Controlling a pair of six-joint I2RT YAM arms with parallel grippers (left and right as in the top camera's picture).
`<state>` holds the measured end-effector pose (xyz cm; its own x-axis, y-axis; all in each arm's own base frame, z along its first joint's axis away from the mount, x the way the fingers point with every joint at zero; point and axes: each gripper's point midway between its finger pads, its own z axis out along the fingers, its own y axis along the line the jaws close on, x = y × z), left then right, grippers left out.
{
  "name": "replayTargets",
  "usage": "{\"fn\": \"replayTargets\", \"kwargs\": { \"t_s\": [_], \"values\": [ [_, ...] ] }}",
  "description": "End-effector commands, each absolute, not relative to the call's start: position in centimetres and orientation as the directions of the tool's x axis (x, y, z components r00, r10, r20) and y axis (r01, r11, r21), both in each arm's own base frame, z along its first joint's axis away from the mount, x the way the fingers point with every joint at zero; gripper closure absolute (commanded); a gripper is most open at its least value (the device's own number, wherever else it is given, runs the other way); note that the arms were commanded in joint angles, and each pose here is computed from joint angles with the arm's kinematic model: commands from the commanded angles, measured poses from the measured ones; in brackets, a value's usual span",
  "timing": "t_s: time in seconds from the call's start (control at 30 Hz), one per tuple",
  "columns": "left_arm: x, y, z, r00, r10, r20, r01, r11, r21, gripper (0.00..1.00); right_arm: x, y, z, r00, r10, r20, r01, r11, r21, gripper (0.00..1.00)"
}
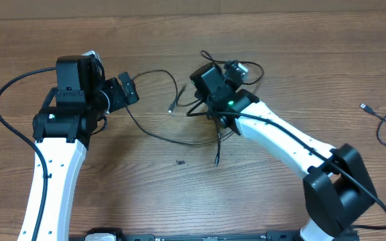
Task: Untangle cables
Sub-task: 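Lift the grasped cable and pull it up-right out of the tangle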
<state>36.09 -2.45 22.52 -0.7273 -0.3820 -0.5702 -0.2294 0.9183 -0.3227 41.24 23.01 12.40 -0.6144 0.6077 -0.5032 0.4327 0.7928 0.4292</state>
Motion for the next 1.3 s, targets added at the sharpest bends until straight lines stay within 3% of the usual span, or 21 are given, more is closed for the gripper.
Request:
{"fn": "replayTargets", "kwargs": {
  "t_s": [0.0,0.57,0.87,1.27],
  "values": [
    [36.5,-2.6,23.2,-0.725,-0.365,-0.584,-0.205,0.924,-0.323,0.0,42.3,20.5,17.1,-0.521,0.651,-0.552,0.427,0.759,0.491,0.96],
    [36.5,-2.6,23.2,-0.725,-0.365,-0.584,-0.205,0.924,-0.323,0.01,43.9,18.0,28.3,-0.318,0.784,-0.534,0.286,0.616,0.734,0.96],
    [36.5,-2.6,23.2,-0.725,-0.365,-0.584,-0.205,0.924,-0.323,0.0,44.7,17.3,29.4,-0.259,0.838,-0.48,0.281,0.541,0.793,0.96],
    [36.5,-2.6,23.2,-0.726,-0.364,-0.584,-0.205,0.924,-0.323,0.0,46.1,8.2,30.1,-0.019,0.77,-0.638,0.42,0.585,0.694,0.96]
  ]
}}
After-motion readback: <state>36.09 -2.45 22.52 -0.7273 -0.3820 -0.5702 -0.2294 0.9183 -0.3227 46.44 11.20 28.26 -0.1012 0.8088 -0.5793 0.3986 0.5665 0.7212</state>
